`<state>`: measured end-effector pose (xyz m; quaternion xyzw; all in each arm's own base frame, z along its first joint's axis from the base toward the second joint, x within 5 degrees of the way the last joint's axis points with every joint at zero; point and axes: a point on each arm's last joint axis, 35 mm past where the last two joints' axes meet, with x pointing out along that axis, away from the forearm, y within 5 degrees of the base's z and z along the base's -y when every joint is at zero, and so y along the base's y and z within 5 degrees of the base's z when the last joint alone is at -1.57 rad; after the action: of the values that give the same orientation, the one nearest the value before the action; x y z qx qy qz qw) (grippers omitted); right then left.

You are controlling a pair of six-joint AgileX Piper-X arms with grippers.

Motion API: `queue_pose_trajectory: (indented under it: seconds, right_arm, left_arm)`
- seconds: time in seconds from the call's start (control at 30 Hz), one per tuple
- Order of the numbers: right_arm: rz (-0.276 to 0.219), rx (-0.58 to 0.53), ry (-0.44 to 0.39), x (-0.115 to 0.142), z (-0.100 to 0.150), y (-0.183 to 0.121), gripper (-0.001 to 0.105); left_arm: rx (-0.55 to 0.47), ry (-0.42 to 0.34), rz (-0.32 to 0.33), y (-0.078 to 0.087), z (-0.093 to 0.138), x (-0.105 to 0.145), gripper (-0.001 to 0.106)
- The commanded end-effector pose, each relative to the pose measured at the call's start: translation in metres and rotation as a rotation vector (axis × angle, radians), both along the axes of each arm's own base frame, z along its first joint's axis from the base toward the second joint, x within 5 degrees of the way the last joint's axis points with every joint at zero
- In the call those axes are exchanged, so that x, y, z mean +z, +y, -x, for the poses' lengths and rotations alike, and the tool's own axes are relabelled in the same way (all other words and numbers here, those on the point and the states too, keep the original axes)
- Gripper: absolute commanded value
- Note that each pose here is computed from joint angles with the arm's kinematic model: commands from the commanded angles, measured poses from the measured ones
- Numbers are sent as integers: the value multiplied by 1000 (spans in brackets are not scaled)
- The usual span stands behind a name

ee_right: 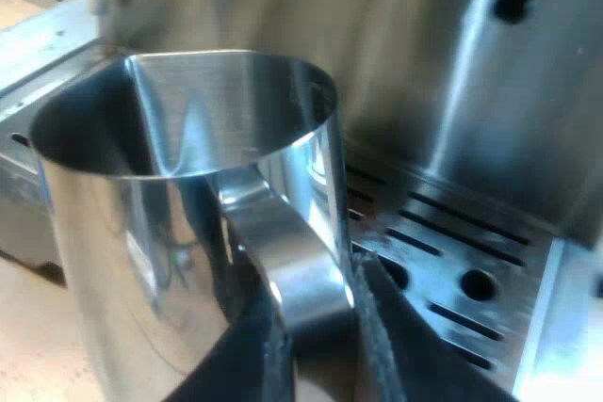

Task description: Remove mug from coffee machine

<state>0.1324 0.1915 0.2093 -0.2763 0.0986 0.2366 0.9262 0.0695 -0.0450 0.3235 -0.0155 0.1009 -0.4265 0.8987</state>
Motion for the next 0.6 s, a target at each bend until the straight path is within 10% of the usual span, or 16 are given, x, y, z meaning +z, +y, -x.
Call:
queue_pose_trajectory:
  seconds: [0.03, 0.6]
  right_arm:
    - [-11, -40, -27, 12, 8, -6, 0]
    - [-82, -312, -150, 55, 66, -65, 0]
  left_arm:
    - [-19, -11, 14, -1, 3, 8, 86]
    - [-261, 63, 30, -20, 11, 7, 86]
